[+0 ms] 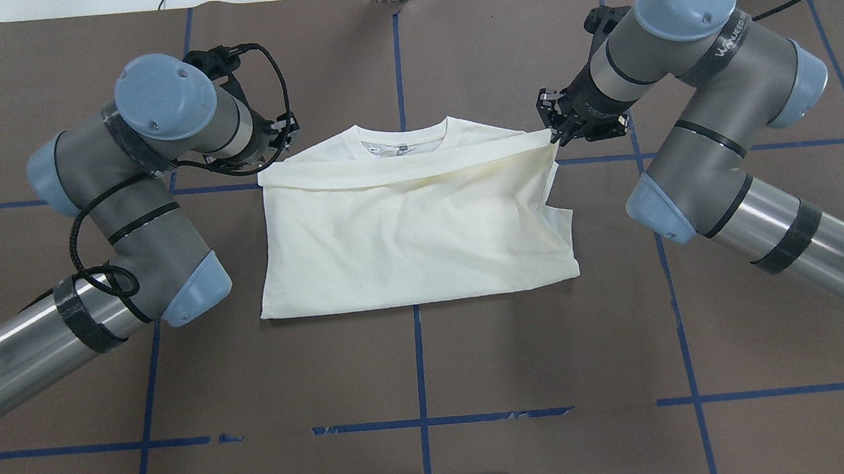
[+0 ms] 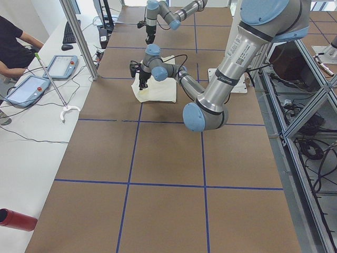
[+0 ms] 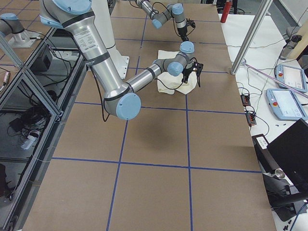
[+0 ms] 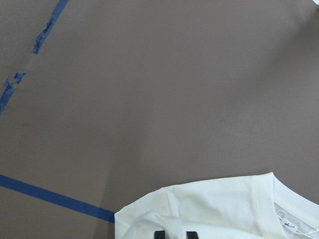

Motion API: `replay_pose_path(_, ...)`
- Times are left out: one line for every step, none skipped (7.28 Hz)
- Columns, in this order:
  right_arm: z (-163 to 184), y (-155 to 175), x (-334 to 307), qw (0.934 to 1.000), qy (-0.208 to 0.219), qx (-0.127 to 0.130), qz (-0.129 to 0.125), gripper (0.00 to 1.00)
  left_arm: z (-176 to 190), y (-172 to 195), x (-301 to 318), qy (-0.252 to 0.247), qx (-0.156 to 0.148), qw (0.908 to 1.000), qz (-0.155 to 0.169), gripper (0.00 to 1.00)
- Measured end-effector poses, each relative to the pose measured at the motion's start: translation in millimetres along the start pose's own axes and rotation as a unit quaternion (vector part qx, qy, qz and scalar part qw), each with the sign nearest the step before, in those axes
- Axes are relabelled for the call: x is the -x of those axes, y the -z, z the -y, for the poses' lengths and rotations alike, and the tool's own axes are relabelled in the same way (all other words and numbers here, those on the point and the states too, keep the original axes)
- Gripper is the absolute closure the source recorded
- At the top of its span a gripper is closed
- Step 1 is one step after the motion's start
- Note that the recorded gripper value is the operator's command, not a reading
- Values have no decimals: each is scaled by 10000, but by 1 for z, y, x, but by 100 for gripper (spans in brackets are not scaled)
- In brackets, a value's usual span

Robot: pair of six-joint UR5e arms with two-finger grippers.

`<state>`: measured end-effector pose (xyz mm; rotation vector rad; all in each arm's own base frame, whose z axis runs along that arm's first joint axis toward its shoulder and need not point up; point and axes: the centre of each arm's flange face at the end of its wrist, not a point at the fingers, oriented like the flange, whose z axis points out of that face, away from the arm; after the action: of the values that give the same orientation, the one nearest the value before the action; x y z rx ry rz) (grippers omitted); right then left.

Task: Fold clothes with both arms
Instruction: 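Open both grippers to release the folded hem at the collar, then move the right gripper down to the folded shirt's corner nearest it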

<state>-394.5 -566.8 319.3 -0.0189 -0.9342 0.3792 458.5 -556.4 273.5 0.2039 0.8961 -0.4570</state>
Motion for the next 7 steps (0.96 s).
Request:
replay_pose_path(-1, 0, 0, 10000, 21, 7, 0, 0, 1, 0, 0, -35, 2, 10000, 11, 0)
replay_pose_path(-10, -1, 4, 9999, 106, 46, 48, 0, 1, 7, 0, -91, 15, 10000, -34, 0)
replay_pose_path(-30, -2, 7, 9996, 218, 121, 128, 0, -1, 20, -2, -131, 49, 9998, -139, 0)
replay_pose_path(-60, -4, 1, 9992, 279, 227, 173, 1, -5, 36, -2, -161, 86, 9995, -260, 0)
replay_pose_path(-93, -10, -14, 9990, 288, 309, 135, 1, -9, 52, -4, -178, 98, 9992, -355, 0)
replay_pose_path(-117, -19, -29, 9989, 308, 349, 36, 1, -13, 66, -6, -182, 107, 9990, -399, 0)
replay_pose_path(-134, -31, -43, 9986, 334, 399, -96, 3, -17, 79, -8, -190, 121, 9989, -417, 0)
